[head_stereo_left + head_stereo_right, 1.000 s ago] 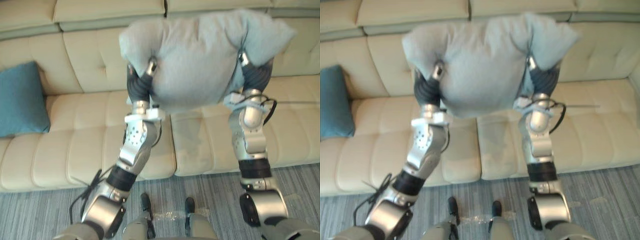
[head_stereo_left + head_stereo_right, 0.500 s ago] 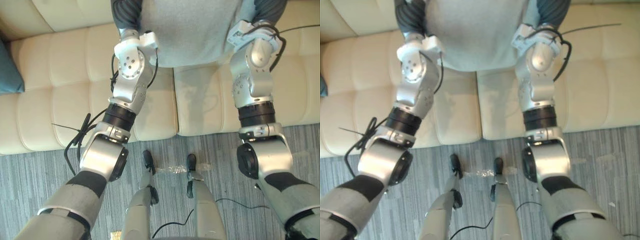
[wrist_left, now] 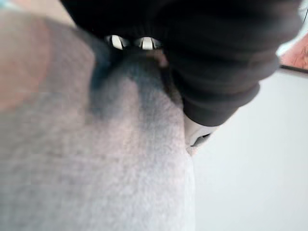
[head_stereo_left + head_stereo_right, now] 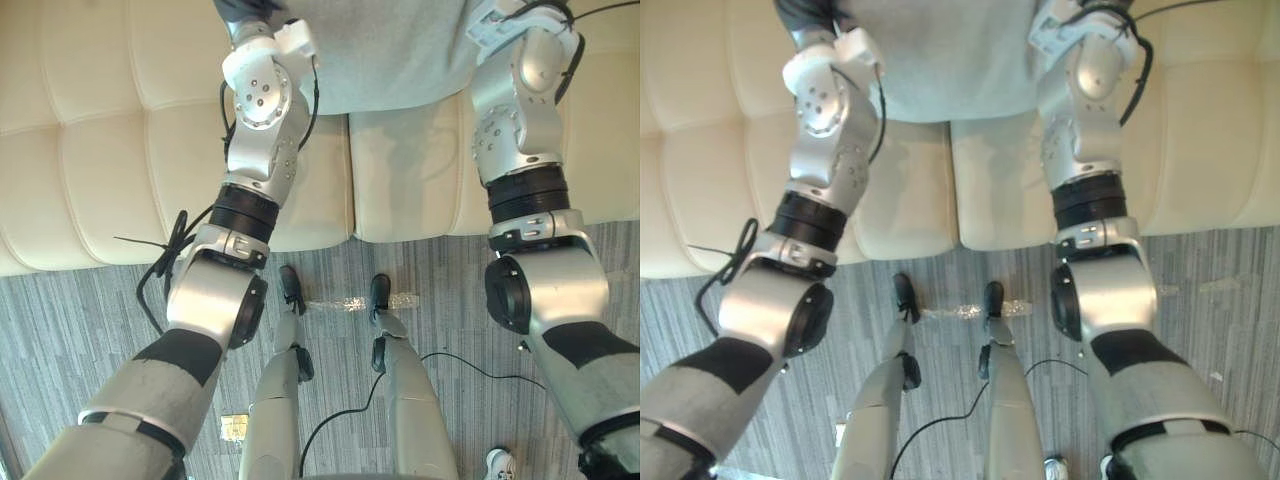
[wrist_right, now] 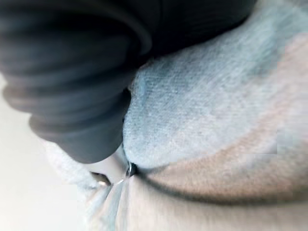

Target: Pick up cushions and gather them together orderly.

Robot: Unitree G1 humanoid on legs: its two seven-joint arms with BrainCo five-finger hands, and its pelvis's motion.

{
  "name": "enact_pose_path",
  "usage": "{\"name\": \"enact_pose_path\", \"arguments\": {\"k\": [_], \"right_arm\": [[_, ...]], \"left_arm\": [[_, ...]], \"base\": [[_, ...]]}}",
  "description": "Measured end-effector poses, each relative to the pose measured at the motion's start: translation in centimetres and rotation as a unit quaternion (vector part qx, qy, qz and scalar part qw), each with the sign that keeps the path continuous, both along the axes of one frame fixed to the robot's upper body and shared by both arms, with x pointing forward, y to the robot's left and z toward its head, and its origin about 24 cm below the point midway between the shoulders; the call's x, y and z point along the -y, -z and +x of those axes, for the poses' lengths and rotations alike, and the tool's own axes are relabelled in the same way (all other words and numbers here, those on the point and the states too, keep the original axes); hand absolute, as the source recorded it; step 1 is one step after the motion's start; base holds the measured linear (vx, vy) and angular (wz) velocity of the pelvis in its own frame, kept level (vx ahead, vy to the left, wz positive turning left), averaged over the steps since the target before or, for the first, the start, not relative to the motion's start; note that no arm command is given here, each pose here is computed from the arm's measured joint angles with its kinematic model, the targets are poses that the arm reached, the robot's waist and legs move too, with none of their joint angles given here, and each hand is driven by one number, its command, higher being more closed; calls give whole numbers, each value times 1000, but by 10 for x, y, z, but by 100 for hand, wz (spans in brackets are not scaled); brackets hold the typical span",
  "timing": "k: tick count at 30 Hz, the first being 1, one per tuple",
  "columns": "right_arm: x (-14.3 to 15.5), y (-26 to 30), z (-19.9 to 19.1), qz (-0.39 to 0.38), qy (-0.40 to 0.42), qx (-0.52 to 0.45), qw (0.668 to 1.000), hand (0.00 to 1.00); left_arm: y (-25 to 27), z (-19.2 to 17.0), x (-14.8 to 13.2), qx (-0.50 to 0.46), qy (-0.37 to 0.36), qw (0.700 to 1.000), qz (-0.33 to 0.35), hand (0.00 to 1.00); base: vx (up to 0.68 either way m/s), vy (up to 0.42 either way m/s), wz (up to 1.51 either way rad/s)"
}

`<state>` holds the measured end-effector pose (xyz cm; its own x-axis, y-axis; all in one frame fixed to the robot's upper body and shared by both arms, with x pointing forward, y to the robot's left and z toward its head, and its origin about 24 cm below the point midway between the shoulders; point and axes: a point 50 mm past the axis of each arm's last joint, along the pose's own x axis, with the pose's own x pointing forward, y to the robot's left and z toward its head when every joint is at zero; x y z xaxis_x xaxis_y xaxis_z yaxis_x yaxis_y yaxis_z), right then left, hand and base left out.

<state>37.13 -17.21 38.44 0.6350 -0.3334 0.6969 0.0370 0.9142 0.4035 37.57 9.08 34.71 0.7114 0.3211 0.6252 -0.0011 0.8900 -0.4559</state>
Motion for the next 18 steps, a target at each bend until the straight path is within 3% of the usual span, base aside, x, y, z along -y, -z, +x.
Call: {"name": "enact_pose_path", "arguments": {"k": [6, 9, 10, 11, 13, 16, 18], "right_arm": [[36, -12, -11, -18, 55, 17, 998, 0], [72, -9, -20, -6, 85, 17, 996, 0], [95, 0, -25, 19, 100, 12, 995, 0], [99, 1, -26, 23, 103, 11, 994, 0], [121, 11, -34, 38, 117, 11, 992, 0], [141, 28, -38, 38, 128, -7, 991, 0], [145, 39, -39, 39, 127, -16, 991, 0]], "left_arm": [[4, 3, -25, -3, -24, 1000, 6, 0], [11, 5, -64, -7, -44, 999, -16, 0], [19, 4, -94, -13, -66, 997, -29, 0], [20, 3, -100, -13, -72, 997, -31, 0], [28, -4, -141, -14, -109, 993, -36, 0], [41, -13, -174, -19, -128, 991, -31, 0], [51, -16, -181, -26, -131, 991, -16, 0]], "base": [[-39, -42, 9], [-29, -78, 3], [-21, -94, 9], [-16, -101, 11], [-10, -94, 4], [8, -83, -3], [24, -59, -4]]}}
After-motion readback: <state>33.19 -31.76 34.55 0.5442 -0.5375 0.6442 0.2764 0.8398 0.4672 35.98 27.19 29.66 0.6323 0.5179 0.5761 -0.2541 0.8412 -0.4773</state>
